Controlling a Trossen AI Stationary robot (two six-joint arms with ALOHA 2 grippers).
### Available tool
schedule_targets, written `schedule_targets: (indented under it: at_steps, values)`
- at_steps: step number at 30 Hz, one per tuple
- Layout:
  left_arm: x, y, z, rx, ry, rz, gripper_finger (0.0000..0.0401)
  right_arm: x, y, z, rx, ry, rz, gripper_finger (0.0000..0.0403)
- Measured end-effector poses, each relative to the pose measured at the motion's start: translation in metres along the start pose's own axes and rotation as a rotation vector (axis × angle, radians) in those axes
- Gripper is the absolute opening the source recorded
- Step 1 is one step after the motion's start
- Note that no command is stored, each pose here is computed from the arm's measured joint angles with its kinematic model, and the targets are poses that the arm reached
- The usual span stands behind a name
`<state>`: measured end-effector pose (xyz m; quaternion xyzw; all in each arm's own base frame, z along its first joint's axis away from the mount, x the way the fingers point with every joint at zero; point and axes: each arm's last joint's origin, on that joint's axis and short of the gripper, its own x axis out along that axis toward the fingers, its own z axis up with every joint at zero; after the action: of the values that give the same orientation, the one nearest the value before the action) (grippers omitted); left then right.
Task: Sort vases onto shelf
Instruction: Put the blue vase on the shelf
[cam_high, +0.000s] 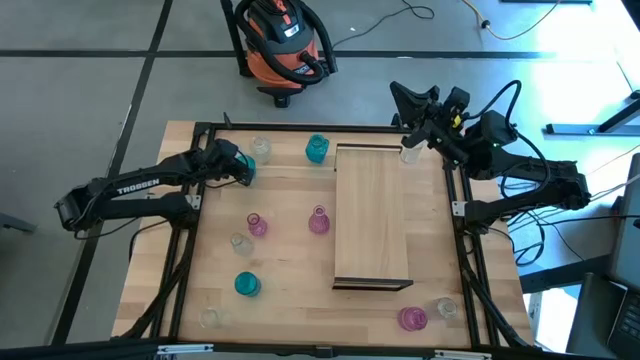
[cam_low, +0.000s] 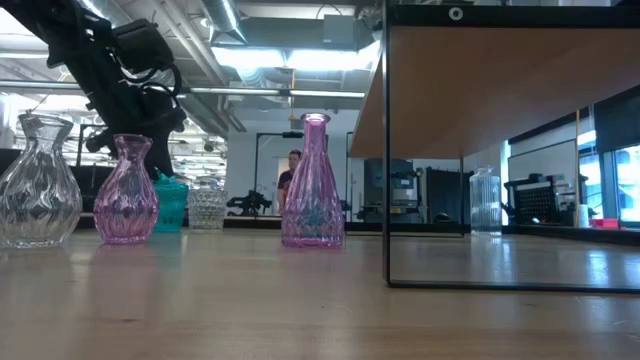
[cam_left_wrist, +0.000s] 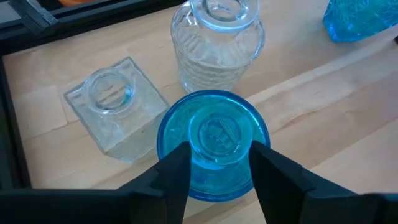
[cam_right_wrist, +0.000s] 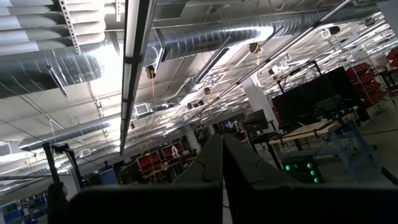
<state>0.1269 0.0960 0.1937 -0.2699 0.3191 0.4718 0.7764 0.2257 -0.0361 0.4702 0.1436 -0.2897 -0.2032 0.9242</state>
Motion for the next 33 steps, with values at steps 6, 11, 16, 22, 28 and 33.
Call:
schedule_targets:
  at_steps: [6,11,16,22,28,33]
  values:
    - [0.0,0.0,0.0001,-0.001,-0.003,0.002,0.0157,0.0,0.0,0.0,0.0,0.0,0.0,0.0001]
    - [0.0,-0.0009,0.0019,-0.051,-0.021,-0.008,0.0157,0.0,-0.0002,-0.0006,-0.002,0.006,-0.002,0.0001]
    - [0.0022,-0.0022,0.003,-0.055,-0.024,-0.011,0.0157,0.0001,-0.0004,-0.0016,-0.007,0.015,-0.004,0.0001]
    - [0.0061,-0.0044,0.0033,-0.058,-0.008,-0.031,0.0157,0.0001,-0.0004,-0.0016,-0.007,0.015,-0.005,0.0001]
    - [0.0068,-0.0054,0.0048,-0.063,-0.021,-0.037,0.0158,0.0,-0.0004,-0.0016,-0.007,0.016,-0.003,0.0001]
    - [0.0067,-0.0061,0.0066,-0.086,-0.042,-0.04,0.0158,0.0,-0.0004,-0.0016,-0.007,0.016,-0.003,0.0001]
